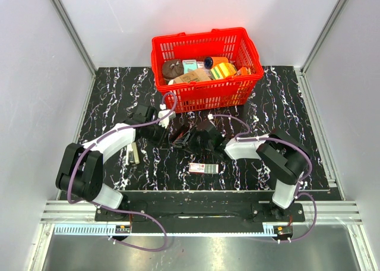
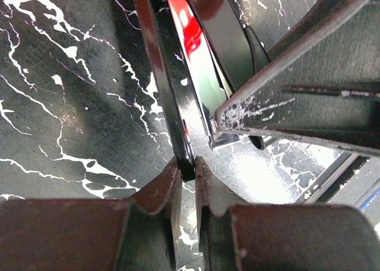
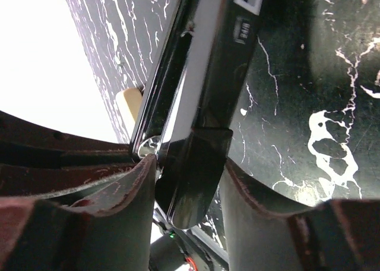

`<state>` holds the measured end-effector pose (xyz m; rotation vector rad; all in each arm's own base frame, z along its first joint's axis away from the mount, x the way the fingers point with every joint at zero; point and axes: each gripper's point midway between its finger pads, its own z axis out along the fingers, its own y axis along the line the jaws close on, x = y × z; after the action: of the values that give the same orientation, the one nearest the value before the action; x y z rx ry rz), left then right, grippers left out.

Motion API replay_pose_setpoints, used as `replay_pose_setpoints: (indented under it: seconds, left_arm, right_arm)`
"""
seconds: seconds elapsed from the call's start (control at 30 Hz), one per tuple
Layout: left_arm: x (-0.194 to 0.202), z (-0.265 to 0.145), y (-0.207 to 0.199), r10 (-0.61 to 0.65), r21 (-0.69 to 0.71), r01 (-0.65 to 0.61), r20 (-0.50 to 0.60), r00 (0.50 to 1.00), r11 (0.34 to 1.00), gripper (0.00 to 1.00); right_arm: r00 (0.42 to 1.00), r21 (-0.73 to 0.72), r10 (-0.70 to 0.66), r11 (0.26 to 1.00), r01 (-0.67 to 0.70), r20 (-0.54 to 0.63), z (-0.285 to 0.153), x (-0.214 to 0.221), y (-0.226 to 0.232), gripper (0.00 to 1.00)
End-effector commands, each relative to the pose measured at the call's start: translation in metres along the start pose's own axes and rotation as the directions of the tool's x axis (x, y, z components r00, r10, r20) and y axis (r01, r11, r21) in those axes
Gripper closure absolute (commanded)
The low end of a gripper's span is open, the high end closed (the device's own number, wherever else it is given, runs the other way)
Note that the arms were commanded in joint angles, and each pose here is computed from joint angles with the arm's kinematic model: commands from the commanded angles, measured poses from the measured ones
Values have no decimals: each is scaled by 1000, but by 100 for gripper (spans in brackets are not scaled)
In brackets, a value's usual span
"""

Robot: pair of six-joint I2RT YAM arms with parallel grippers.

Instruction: Unload the staples from the stapler

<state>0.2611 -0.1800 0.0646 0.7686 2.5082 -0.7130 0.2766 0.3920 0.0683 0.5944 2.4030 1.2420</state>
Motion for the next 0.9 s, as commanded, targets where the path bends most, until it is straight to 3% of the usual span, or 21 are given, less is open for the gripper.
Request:
replay_pose_setpoints:
  seconds: [0.0,0.17,0.33,0.87]
  left_arm:
    - [-13,-5,-11,8,48,-10,44,999,999,100]
    - [-11,-6,-9,34,39,-35,47,998,999,100]
    - [-7,-3,10,164,-40,-162,57,985,986,100]
    - [-24,-10,54,297,-257,-266,90,951,929,100]
  right_arm:
    - [999,-63,25,998,-24,20,4,-7,20,59]
    - [999,-70,21,997,-19,32,-2,-9,19,79]
    - [999,-52,-53,997,54,11,-11,-5,20,100]
    - [963,-94,-266,961,261,-39,-51,7,25,100]
